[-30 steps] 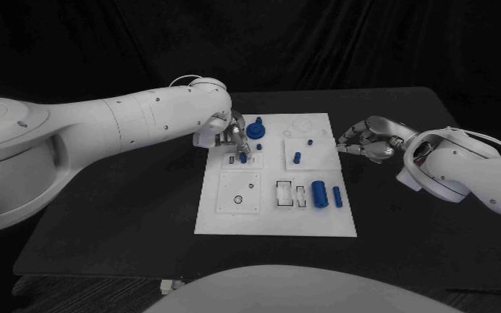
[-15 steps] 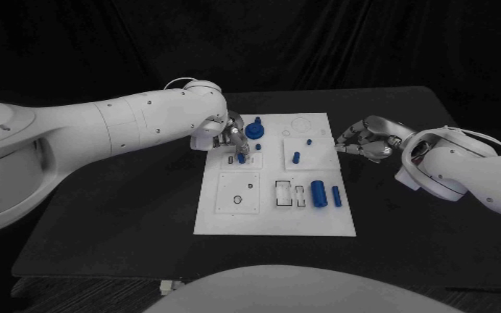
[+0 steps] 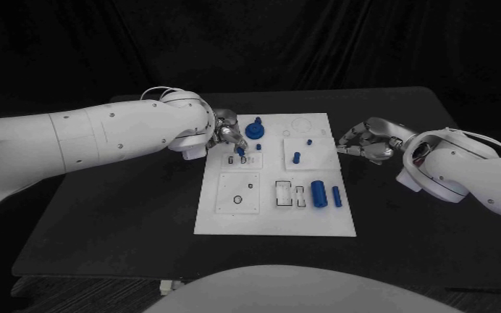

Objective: Assemble the parts on the task board

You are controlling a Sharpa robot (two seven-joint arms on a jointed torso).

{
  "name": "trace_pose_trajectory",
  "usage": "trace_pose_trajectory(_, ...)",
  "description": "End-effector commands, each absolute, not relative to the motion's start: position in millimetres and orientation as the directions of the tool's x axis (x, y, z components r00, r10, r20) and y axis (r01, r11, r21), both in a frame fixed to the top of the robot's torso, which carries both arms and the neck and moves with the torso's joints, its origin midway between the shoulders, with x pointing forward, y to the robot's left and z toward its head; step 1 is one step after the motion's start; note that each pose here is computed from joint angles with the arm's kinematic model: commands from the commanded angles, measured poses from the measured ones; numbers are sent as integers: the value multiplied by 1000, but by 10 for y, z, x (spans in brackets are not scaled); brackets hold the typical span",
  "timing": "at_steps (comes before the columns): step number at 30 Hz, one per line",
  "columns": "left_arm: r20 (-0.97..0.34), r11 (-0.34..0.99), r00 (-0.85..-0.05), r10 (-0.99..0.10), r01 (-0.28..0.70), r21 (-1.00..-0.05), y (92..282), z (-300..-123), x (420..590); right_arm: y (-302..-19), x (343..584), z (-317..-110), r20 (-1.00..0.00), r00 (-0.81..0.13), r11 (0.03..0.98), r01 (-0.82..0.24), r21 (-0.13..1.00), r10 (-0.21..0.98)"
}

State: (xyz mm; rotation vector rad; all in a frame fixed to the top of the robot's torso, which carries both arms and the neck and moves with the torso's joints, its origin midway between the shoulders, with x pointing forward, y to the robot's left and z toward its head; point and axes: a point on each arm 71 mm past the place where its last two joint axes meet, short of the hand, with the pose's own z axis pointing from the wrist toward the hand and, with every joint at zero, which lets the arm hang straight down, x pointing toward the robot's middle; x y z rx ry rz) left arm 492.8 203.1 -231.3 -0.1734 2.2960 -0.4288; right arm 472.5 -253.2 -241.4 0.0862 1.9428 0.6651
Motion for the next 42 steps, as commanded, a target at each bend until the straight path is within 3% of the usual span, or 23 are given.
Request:
trace_pose_trajectory(1, -823, 931, -509, -253, 102, -350, 2049, -2154, 4923, -2551, 4708, -2424, -820, -450, 844, -224, 487, 354)
trace_pose_trajectory(9, -922, 943, -330, -204, 188, -276, 2165, -2161, 4717, -2544, 4670, -2409, -827, -418, 829, -246, 502, 377)
trace_pose_trajectory(14, -938, 940, -277, -208, 207, -270, 2141, -2282, 4630, -2533, 4633, -2407, -830, -396, 818, -262, 513, 394)
trace_pose_trajectory(30, -932, 933, -279, -230, 209, -292, 2048, -2574, 4506, -2506, 4583, -2364, -836, -349, 797, -295, 527, 424)
trace_pose_trajectory(42, -907, 929, -346, -239, 191, -318, 1955, -2738, 4473, -2489, 4594, -2385, -835, -356, 799, -292, 526, 420)
